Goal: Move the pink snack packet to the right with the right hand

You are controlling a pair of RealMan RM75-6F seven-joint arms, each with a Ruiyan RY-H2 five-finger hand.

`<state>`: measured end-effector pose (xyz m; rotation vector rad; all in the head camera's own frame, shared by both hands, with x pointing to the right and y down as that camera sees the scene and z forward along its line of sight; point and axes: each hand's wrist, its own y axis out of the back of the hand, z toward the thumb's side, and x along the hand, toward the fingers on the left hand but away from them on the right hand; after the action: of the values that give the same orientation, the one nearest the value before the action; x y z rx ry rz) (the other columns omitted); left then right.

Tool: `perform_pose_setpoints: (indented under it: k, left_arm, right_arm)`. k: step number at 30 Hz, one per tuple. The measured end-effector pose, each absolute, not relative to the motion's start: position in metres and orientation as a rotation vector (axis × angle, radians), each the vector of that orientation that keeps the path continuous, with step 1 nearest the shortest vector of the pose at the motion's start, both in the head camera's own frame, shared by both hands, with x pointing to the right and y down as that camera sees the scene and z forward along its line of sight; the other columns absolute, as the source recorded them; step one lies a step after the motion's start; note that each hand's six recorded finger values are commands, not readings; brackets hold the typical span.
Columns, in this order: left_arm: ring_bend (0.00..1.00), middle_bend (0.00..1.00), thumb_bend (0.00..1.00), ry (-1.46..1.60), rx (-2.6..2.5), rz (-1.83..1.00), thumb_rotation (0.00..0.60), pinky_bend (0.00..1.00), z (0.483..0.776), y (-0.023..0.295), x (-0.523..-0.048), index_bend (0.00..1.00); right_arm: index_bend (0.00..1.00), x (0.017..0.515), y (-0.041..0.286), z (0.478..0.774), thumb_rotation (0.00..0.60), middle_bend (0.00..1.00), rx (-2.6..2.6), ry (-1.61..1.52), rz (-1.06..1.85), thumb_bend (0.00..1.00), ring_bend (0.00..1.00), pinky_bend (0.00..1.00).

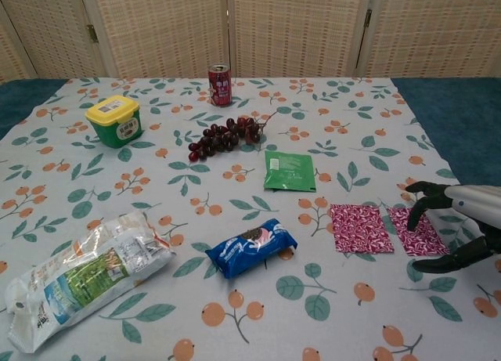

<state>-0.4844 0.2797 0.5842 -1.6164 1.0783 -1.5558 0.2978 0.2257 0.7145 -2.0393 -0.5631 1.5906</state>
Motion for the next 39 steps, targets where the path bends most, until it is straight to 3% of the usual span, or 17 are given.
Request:
perform_pose_setpoints:
  k: [17, 26, 30, 39]
  left_arm:
    - [0.08, 0.07, 0.24, 1.086, -1.613, -1.569, 0.600, 0.00, 0.585, 0.283, -0.489, 0.19]
    - [0.08, 0.07, 0.24, 1.091, -1.610, -1.575, 0.600, 0.00, 0.585, 0.285, -0.492, 0.19]
    - [0.08, 0.07, 0.24, 1.087, -1.616, -1.564, 0.600, 0.00, 0.585, 0.284, -0.489, 0.19]
    - [0.08, 0.07, 0.24, 1.083, -1.626, -1.553, 0.600, 0.00, 0.584, 0.283, -0.485, 0.19]
  right_arm:
    - [0.32, 0.248, 0.223, 0.717, 0.308, 0.05, -2.116, -0.542, 1.457, 0.16, 0.00, 0.00]
    - [0.32, 0.252, 0.234, 0.710, 0.310, 0.05, -2.118, -0.514, 1.445, 0.16, 0.00, 0.00]
    - [0.32, 0.258, 0.232, 0.705, 0.475, 0.04, -2.098, -0.559, 1.438, 0.16, 0.00, 0.00]
    - [0.32, 0.260, 0.213, 0.712, 0.478, 0.04, -2.018, -0.625, 1.425, 0.16, 0.00, 0.00]
